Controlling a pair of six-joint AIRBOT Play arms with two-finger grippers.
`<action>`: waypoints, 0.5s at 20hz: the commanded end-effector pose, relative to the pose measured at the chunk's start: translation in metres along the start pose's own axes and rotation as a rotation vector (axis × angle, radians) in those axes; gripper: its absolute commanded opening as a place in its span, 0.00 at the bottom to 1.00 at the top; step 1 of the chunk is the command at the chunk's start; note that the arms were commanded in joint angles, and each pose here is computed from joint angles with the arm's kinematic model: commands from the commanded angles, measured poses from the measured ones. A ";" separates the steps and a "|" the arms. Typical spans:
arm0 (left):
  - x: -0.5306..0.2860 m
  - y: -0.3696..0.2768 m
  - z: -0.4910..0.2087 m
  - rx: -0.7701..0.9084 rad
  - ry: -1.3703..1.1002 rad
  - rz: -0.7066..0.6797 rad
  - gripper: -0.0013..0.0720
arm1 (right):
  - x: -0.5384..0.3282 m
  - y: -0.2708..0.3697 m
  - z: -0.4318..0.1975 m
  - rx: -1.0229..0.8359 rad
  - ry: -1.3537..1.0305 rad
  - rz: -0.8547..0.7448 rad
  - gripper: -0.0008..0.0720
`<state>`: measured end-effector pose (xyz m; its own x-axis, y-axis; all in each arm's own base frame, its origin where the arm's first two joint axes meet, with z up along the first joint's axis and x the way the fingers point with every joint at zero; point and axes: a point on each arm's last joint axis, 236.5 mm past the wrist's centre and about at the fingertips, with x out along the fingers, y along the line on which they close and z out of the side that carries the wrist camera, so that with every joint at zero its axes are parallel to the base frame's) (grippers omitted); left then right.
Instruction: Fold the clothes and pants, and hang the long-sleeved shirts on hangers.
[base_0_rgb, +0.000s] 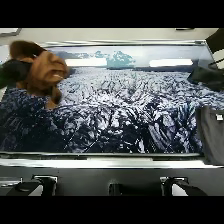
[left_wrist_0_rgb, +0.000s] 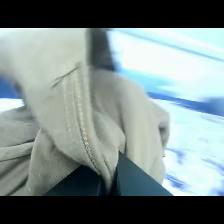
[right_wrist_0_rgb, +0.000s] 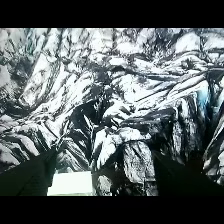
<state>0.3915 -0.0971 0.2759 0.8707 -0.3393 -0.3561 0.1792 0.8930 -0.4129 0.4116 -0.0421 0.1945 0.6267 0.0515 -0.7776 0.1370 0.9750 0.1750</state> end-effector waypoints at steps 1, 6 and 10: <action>-0.022 -0.090 -0.062 -0.117 0.043 -0.239 0.05 | -0.042 0.006 0.008 -0.021 -0.088 -0.003 0.93; 0.030 -0.193 -0.229 -0.202 0.302 -0.441 0.04 | -0.060 0.009 -0.007 -0.028 -0.057 -0.002 0.93; 0.068 -0.238 -0.380 -0.277 0.569 -0.383 0.05 | -0.058 0.009 -0.009 -0.029 -0.046 -0.003 0.93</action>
<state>0.2747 -0.3832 0.1033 0.4847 -0.7590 -0.4348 0.3374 0.6208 -0.7076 0.3734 -0.0354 0.2365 0.6696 0.0372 -0.7418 0.1188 0.9805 0.1564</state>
